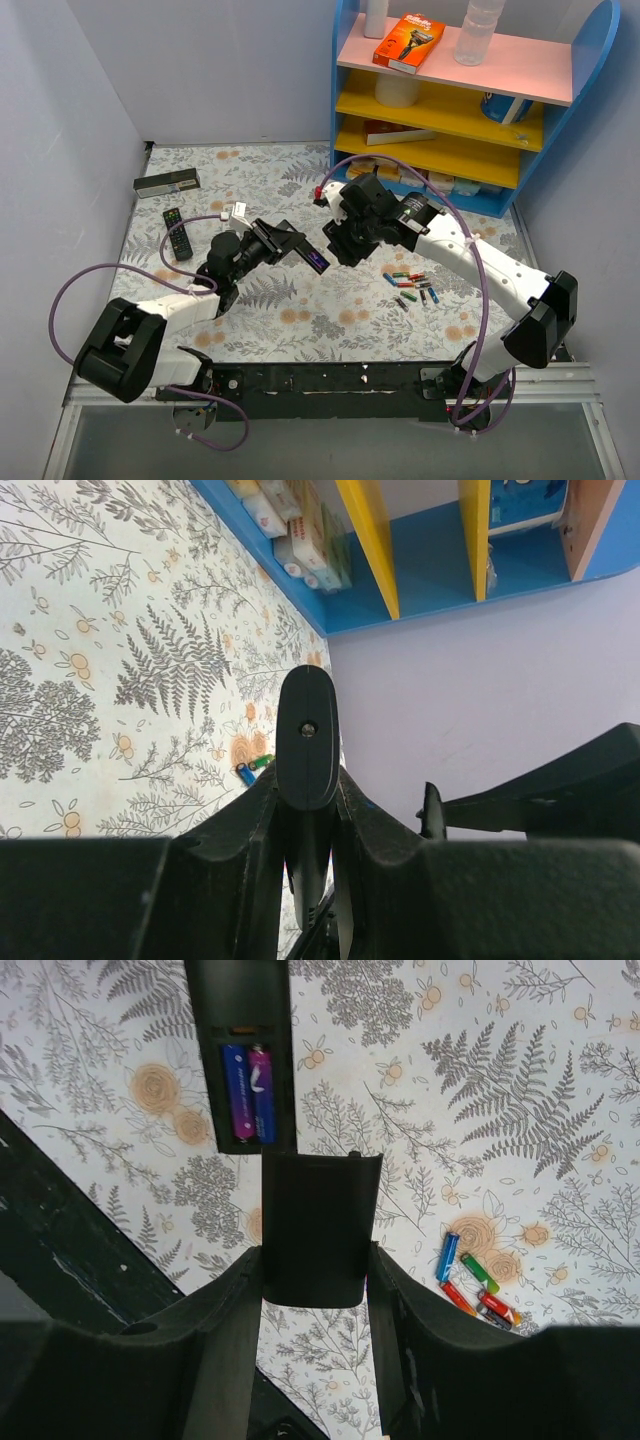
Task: Load the batteries into the remote control
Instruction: Load the battery cover into the remote control.
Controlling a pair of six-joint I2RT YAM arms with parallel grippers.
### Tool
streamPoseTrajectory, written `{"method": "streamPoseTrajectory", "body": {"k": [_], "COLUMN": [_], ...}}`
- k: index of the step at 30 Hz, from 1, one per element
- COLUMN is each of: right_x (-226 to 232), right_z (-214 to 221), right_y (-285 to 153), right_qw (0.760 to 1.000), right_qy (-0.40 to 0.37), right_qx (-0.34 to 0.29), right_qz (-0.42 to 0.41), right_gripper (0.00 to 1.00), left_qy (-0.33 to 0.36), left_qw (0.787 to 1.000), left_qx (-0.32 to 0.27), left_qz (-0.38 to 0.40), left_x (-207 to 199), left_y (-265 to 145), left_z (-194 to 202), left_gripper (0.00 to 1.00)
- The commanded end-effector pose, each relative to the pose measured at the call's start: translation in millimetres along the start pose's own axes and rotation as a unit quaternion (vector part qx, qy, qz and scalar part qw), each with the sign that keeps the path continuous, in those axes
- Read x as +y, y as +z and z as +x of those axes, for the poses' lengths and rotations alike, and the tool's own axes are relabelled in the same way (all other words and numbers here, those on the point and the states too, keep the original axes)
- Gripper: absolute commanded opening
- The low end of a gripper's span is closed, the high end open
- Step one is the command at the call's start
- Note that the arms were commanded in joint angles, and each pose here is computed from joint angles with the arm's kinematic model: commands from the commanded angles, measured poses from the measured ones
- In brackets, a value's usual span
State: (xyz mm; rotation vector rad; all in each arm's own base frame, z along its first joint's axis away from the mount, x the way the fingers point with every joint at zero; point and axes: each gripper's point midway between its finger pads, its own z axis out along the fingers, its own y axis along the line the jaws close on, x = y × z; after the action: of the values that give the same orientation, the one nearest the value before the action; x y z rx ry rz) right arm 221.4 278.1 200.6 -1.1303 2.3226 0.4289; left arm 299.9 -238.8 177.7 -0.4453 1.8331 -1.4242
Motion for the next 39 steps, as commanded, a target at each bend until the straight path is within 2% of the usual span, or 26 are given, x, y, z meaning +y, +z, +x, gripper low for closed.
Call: {"method": "streamPoseTrajectory", "body": {"k": [1, 10, 39], "right_x": [14.2, 20.2, 14.4], "right_z": [-18.4, -28.0, -18.6], "right_y": [-13.6, -0.8, 17.5], "right_qw": [1.000, 1.000, 0.999], "right_qy": [0.015, 0.018, -0.009], "right_qx": [-0.020, -0.012, 0.035], "right_qz": [-0.012, -0.009, 0.023], "right_gripper": [0.31, 0.32, 0.39], "left_qy": [0.010, -0.005, -0.056], "left_qw": [0.998, 0.997, 0.995], "left_qx": [-0.002, 0.004, 0.002], "left_qz": [0.063, 0.072, 0.077], "left_x": [-39.1, -46.1, -49.7], "left_y": [9.1, 16.9, 23.1], "left_z": [-4.7, 1.5, 3.2], "left_gripper": [0.01, 0.01, 0.01]}}
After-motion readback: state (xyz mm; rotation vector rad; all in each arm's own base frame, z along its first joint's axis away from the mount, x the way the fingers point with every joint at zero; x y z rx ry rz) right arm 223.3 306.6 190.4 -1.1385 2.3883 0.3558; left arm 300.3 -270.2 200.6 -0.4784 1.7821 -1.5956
